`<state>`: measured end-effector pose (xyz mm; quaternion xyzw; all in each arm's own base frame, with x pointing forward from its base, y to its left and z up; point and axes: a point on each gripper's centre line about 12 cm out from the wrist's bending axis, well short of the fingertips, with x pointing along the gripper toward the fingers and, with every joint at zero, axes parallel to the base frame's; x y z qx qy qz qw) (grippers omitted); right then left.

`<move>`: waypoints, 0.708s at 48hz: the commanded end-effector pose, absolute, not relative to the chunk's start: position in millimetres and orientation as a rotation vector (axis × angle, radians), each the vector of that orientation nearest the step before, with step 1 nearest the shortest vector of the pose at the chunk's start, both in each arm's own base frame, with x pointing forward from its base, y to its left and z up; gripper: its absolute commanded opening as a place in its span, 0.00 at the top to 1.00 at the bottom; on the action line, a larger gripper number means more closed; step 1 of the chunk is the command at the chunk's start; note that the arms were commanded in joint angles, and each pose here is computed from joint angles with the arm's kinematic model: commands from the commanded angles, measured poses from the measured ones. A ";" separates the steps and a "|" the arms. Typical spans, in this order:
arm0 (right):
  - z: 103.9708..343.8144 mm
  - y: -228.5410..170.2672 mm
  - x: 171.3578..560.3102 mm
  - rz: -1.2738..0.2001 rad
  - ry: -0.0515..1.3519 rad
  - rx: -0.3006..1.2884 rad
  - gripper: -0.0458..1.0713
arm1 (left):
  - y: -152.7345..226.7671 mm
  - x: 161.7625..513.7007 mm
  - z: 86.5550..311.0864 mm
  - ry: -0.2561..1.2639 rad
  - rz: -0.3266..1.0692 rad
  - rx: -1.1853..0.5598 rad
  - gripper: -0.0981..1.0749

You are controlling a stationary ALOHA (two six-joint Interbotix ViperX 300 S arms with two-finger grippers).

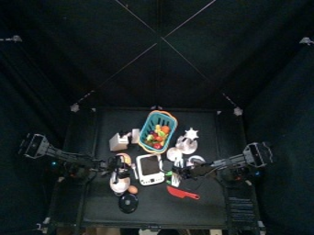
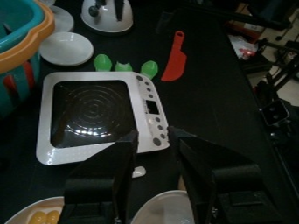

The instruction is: Grab corn shuck

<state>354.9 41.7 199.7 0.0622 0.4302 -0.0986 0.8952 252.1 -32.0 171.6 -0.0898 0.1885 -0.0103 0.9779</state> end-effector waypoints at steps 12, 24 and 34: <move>167.2 71.0 323.9 -0.168 1.031 0.192 0.14 | -29.1 255.5 186.1 0.327 0.007 -0.238 0.28; 150.4 75.9 326.9 -0.136 1.032 0.204 0.15 | -26.3 258.4 190.1 0.312 0.039 -0.289 0.28; 129.5 77.0 329.7 -0.142 1.079 0.182 0.15 | -25.9 260.3 192.8 0.303 0.043 -0.296 0.28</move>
